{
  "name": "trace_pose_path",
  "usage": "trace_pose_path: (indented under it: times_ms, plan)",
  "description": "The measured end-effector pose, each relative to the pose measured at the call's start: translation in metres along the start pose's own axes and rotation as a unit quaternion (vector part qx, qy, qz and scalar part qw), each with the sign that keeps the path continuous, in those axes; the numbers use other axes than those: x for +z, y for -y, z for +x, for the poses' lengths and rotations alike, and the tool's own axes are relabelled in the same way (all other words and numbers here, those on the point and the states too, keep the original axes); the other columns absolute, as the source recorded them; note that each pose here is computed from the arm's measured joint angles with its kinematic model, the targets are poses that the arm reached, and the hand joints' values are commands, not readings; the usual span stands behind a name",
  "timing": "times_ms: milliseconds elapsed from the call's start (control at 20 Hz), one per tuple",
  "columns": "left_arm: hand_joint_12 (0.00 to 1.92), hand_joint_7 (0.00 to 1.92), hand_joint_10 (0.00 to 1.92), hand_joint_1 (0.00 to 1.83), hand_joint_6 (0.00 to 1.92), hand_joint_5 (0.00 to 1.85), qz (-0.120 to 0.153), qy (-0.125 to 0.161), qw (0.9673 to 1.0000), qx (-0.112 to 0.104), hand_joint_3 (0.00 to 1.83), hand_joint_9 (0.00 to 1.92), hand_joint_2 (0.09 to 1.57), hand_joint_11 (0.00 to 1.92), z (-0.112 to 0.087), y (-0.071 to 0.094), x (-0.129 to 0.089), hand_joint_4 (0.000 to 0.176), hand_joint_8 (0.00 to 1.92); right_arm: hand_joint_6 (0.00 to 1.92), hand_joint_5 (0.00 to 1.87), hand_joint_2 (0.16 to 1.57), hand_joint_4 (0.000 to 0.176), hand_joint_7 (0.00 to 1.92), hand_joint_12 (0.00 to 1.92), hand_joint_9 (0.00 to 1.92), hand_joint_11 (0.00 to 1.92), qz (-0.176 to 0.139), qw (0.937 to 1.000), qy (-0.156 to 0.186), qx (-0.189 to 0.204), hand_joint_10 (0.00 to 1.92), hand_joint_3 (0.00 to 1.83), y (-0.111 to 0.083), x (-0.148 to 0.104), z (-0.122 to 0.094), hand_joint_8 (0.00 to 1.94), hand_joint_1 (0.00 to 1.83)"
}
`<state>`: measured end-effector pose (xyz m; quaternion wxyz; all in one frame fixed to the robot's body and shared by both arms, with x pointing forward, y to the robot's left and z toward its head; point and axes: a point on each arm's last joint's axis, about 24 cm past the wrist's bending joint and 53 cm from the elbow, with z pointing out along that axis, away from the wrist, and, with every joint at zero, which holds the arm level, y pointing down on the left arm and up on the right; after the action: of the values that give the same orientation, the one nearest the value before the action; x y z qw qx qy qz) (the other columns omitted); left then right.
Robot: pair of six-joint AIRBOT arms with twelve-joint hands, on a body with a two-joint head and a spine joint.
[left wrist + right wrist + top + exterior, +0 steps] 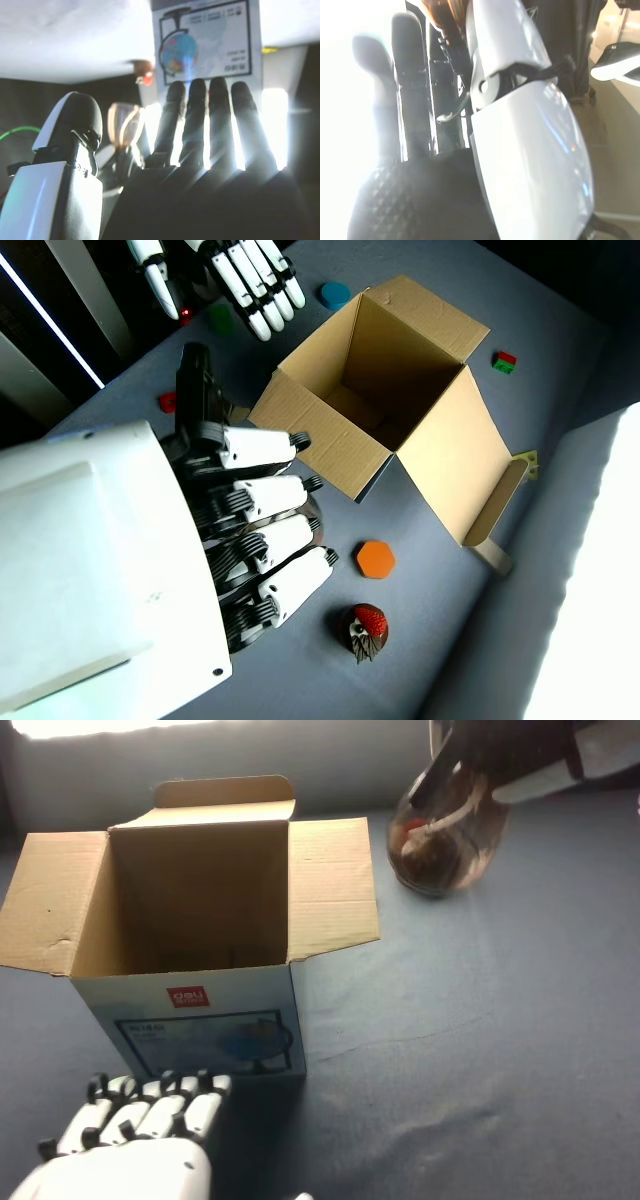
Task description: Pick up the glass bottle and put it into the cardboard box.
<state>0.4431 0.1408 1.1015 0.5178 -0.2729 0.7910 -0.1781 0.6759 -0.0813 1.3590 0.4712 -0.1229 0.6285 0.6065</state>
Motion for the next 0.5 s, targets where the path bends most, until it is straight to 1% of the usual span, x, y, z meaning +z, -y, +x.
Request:
trace_pose_path:
  times_ms: [100,150,250,400,500]
  plan:
    - [0.17,0.16,0.0,0.23,0.0,0.16,0.008,0.002,1.0,-0.003,0.0,0.14,1.24,0.0,0.0,0.003,0.002,0.0,0.0,1.12,0.85,1.12,0.0,1.02,1.59,0.9,0.76,-0.007,0.9999,0.004,0.007,1.27,0.0,-0.006,0.001,-0.004,0.97,1.38]
    - [0.17,0.16,0.0,0.23,0.0,0.16,0.012,0.007,0.9999,-0.009,0.0,0.14,1.23,0.0,-0.001,0.005,0.004,0.0,0.0,1.12,0.85,1.12,0.0,1.02,1.59,0.9,0.76,-0.009,0.9999,0.008,0.006,1.27,0.0,-0.01,0.002,-0.008,0.97,1.38]
    - [0.15,0.16,0.0,0.23,0.0,0.16,0.014,0.009,0.9998,-0.012,0.0,0.14,1.23,0.0,-0.002,0.005,0.006,0.0,0.0,1.14,0.86,1.12,0.0,1.01,1.59,0.9,0.76,-0.019,0.9997,0.016,0.004,1.26,0.0,-0.02,0.004,-0.015,0.96,1.37]
    - [0.2,0.17,0.0,0.23,0.0,0.16,0.012,0.013,0.9997,-0.014,0.0,0.15,1.23,0.0,-0.003,0.004,0.009,0.0,0.0,1.15,0.85,1.12,0.0,1.01,1.58,0.91,0.76,-0.037,0.999,0.022,0.01,1.26,0.0,-0.037,0.008,-0.02,0.95,1.37]
    - [0.2,0.17,0.0,0.23,0.0,0.16,0.014,0.013,0.9997,-0.018,0.0,0.15,1.23,0.0,-0.003,0.004,0.009,0.0,0.0,1.15,0.85,1.12,0.0,1.01,1.58,0.91,0.76,-0.038,0.999,0.023,0.01,1.26,0.0,-0.039,0.009,-0.02,0.95,1.37]
